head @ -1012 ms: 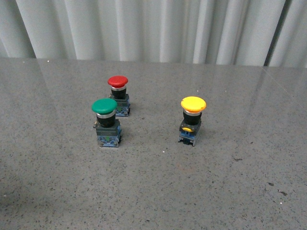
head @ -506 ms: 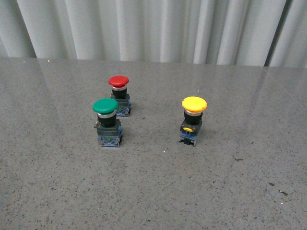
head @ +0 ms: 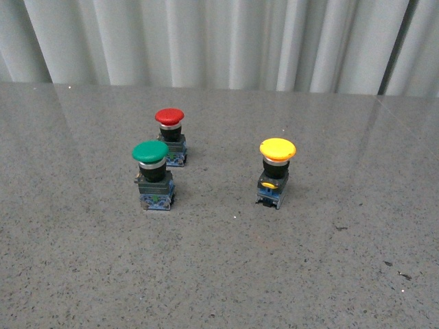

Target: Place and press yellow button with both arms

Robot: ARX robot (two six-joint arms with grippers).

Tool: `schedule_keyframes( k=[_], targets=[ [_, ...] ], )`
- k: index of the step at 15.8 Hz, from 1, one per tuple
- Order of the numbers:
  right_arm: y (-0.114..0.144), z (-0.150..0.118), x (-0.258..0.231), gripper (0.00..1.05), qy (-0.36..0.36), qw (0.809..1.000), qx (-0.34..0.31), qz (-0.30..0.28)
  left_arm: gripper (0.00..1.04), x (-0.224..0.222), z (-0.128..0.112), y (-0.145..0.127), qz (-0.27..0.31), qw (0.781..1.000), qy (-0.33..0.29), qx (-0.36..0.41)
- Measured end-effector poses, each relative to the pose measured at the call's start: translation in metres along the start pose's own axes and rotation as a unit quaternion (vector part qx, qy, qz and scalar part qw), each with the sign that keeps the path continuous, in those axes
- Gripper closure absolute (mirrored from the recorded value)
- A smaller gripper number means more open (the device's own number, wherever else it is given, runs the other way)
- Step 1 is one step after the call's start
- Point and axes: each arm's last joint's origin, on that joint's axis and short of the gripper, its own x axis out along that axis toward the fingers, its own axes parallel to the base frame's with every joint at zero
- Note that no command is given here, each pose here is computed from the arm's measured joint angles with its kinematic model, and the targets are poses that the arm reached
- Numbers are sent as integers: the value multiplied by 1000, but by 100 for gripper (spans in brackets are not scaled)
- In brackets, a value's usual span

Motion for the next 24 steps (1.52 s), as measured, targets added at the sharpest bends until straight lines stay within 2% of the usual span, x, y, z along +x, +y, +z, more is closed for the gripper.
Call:
schedule_keyframes(
  k=[2,20,21,24],
  targets=[
    [0,0,0,7,0,1000,0,0,101,-3,-7,0,0,1000,-1,0],
    [0,0,0,7,0,1000,0,0,101,-28,-9,0,0,1000,0,0],
    [0,0,0,7,0,1000,0,0,94,-28,-9,0,0,1000,0,-1],
    [0,0,0,7,0,1000,0,0,58,-28,-9,0,0,1000,-1,-1]
  ],
)
